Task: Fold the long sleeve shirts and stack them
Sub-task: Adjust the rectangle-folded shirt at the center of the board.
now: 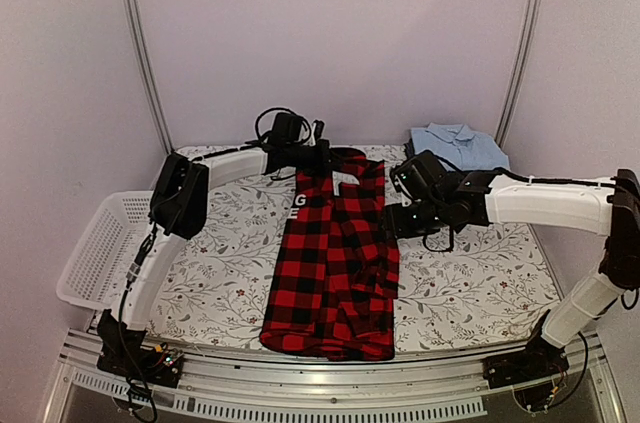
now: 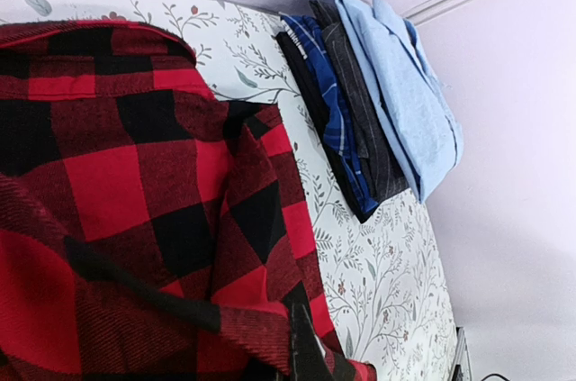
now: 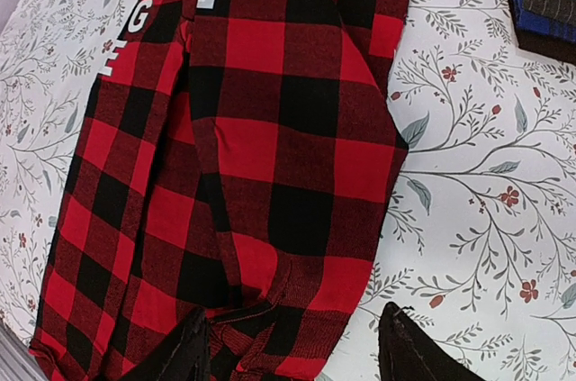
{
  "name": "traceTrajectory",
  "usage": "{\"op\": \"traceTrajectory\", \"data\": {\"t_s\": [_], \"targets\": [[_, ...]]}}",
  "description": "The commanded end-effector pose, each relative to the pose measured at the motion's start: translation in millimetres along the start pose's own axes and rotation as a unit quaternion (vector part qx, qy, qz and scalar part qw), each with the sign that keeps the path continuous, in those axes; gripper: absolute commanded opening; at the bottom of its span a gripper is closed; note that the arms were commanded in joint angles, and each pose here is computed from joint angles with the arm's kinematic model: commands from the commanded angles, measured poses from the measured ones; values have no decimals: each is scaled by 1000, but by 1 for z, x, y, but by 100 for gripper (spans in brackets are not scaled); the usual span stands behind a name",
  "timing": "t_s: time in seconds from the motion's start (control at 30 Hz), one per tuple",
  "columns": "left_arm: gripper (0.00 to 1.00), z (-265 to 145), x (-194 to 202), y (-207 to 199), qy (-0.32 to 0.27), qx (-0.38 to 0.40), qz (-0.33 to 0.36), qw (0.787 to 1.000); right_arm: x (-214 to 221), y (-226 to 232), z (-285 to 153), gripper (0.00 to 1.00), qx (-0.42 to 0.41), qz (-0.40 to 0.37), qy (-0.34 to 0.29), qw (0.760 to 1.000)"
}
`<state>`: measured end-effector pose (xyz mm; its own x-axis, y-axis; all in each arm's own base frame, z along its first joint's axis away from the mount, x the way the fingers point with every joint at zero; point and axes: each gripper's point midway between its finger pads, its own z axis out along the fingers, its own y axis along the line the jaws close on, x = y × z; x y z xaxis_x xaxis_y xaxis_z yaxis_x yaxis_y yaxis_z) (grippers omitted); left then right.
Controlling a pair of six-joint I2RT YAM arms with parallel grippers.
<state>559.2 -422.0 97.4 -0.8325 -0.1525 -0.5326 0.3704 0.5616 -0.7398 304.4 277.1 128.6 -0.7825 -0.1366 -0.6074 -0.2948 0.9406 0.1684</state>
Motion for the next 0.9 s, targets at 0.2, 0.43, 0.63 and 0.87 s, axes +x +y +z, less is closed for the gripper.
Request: {"op": "traceTrajectory", "data": {"t_s": [0.2, 0.43, 0.63, 0.87], "targets": [[42, -16, -19, 3, -13, 13, 9, 1000, 5, 7, 11, 63, -19, -3, 18, 1000], [61, -51, -38, 4, -28, -38, 33, 998, 18, 27, 15, 65, -40, -26, 32, 998], [53, -89, -26, 31, -24, -84, 1, 996, 31, 49, 16, 65, -56, -44, 46, 996], [45, -86, 10, 55, 21, -68, -28, 997, 48, 70, 25, 66, -45, -67, 68, 994]]}}
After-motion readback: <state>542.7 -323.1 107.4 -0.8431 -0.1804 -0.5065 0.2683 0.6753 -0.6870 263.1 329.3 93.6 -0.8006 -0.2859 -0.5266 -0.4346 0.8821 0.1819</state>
